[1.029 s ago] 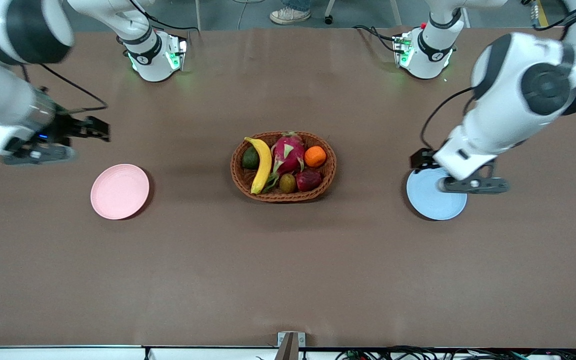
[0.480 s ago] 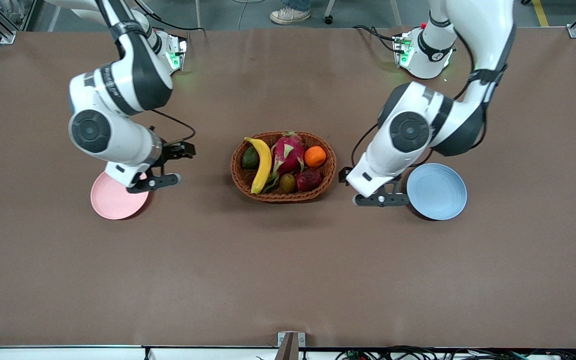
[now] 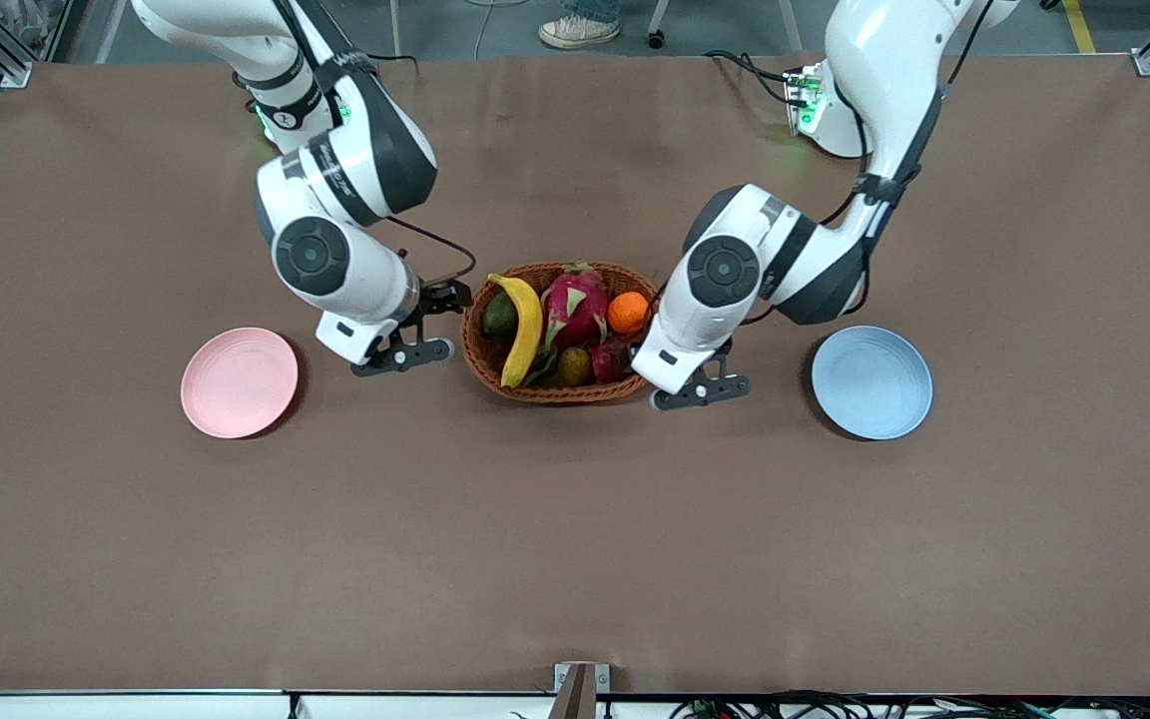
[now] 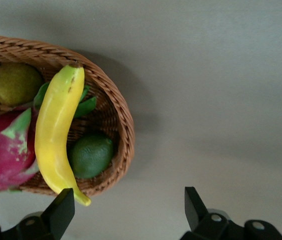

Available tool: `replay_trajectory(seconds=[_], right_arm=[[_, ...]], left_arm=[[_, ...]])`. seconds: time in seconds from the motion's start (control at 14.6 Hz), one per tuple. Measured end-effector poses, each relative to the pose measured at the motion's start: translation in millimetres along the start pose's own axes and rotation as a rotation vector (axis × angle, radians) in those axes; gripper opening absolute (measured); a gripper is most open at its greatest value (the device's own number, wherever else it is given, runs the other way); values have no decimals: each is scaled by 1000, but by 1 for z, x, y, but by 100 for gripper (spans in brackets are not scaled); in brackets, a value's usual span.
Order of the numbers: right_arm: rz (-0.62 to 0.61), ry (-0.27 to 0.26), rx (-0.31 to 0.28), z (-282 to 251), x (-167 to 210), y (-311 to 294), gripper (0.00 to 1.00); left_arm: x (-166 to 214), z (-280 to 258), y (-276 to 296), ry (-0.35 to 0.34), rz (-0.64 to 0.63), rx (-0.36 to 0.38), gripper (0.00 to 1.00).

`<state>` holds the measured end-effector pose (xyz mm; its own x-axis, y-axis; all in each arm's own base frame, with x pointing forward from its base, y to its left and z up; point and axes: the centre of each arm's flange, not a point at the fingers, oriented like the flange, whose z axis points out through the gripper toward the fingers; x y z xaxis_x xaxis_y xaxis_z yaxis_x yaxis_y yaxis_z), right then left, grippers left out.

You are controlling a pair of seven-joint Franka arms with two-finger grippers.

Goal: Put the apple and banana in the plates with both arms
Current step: 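Move both grippers from the plates toward the fruit basket, then grasp the banana with the right gripper while the left gripper grasps the apple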

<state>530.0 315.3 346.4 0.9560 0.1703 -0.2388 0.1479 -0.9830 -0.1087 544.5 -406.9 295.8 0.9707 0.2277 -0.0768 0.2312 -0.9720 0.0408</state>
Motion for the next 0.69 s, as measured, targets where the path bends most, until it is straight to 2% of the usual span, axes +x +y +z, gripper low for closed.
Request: replay_trajectory(seconds=[0.21,0.48,0.69], right_arm=[[56,38,9,27,9,-23,97],[123,46,44,44,23,-45,91],[148,65,82,51,35,-50,90]], left_arm=[[-4,23,9,2,-81,-13,100],[-23,41,28,5,-143,-33,100],[-35,53,37,-5,-151,-31,100]])
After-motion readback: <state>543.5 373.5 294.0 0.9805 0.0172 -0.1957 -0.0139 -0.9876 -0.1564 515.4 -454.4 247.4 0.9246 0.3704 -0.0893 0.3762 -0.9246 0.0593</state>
